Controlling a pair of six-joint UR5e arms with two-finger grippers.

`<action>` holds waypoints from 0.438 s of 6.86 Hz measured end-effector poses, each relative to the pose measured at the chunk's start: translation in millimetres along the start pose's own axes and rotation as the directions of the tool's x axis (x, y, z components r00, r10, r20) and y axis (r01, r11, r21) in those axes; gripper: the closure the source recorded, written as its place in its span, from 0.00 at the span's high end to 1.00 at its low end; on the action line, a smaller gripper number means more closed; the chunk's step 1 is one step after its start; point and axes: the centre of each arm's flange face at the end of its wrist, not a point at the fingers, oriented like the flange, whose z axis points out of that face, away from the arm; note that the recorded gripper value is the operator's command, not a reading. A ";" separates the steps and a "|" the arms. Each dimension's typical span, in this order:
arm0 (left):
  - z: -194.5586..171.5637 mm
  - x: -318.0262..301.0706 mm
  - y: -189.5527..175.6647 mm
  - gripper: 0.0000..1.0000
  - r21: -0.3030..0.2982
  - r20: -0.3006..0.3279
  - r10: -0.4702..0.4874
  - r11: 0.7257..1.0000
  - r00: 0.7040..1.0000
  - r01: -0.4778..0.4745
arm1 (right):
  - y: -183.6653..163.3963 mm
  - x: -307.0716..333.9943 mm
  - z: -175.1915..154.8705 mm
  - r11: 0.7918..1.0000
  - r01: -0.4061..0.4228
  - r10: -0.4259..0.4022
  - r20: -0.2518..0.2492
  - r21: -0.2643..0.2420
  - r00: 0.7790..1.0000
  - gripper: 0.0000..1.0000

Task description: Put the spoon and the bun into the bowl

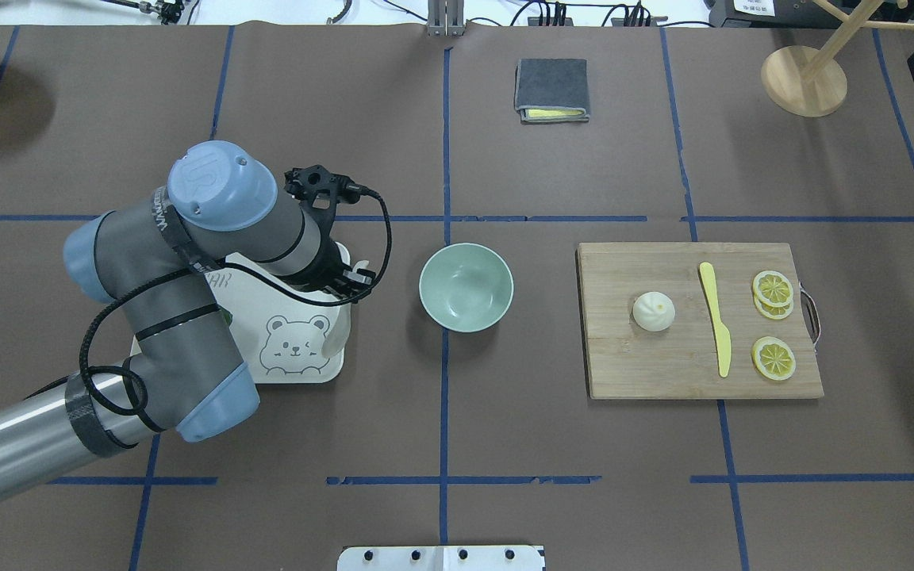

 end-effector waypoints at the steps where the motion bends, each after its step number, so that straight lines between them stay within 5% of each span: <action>1: -9.5 29.7 -12.1 0.00 0.042 -0.066 0.001 0.999 0.998 0.002 | -0.5 -1.0 -0.6 1.000 -0.002 0.002 0.002 0.001 1.000 1.00; 3: -4.7 77.6 -43.6 0.00 0.100 -0.143 0.028 0.995 0.989 -0.014 | -3.1 -7.5 -1.3 0.999 -0.052 0.052 0.015 0.003 0.999 1.00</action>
